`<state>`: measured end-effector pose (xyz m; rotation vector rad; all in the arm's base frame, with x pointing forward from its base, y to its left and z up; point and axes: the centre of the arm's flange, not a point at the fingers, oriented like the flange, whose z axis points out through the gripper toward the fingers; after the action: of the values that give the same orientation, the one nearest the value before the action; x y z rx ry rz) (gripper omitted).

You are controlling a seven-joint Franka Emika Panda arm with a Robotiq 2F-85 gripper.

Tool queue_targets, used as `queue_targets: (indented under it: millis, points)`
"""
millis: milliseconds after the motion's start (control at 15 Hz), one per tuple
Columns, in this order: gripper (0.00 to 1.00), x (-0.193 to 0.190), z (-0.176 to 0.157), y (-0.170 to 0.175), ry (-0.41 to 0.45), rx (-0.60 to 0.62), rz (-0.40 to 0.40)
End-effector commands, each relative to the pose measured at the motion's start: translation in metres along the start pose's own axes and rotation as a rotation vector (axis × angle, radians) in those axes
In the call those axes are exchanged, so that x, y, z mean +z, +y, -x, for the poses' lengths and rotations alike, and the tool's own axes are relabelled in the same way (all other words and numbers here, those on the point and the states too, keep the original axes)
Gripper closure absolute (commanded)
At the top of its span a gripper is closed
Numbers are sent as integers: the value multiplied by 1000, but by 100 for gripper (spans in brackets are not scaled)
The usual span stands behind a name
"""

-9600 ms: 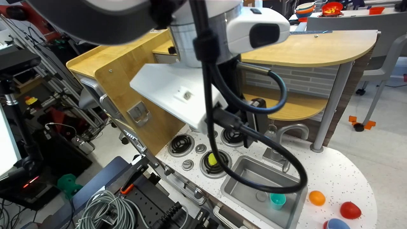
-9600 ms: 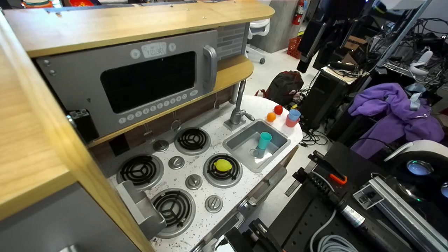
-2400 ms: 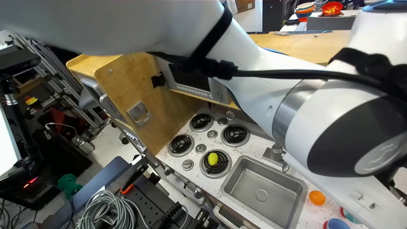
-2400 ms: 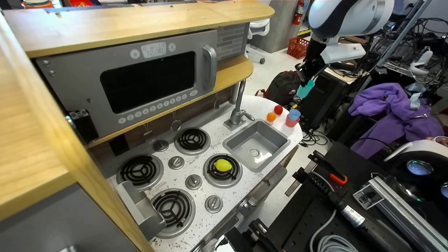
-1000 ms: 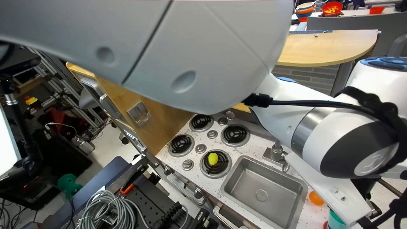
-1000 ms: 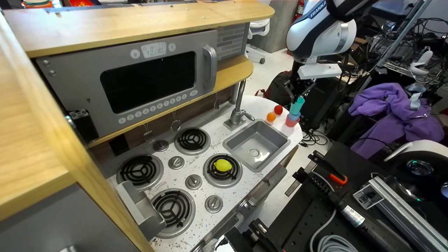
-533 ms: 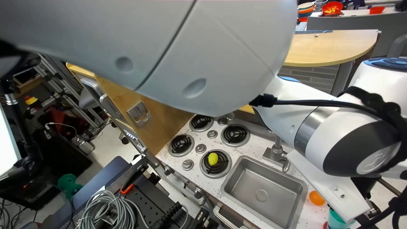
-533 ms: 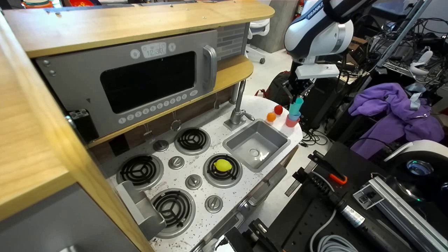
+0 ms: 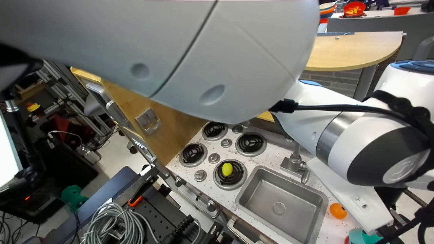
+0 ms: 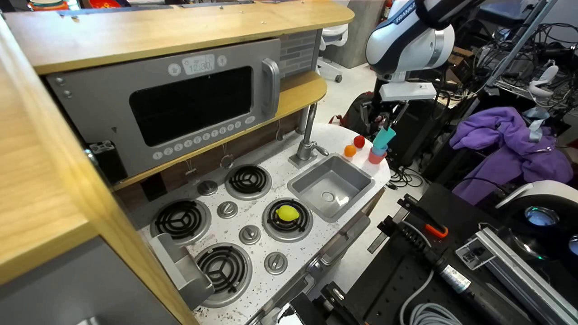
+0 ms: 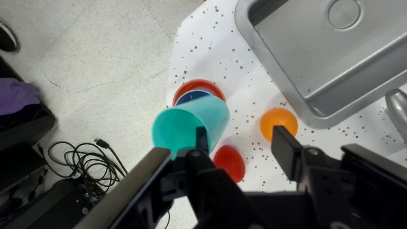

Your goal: Take the cup from the sink and place it in the blue cup beside the sink

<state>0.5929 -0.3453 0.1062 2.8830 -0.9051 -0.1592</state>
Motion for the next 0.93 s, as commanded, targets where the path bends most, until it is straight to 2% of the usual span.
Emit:
queue_targets:
  millis: [0, 67, 200, 533, 867]
  points:
    - [14, -4, -10, -1, -15, 26, -18]
    - [5, -5, -10, -1, -15, 27, -18]
    - [0, -5, -12, 1, -16, 33, -18]
    - [0, -9, -10, 0, -25, 36, -25]
    - [0, -46, 21, 2, -13, -32, -75]
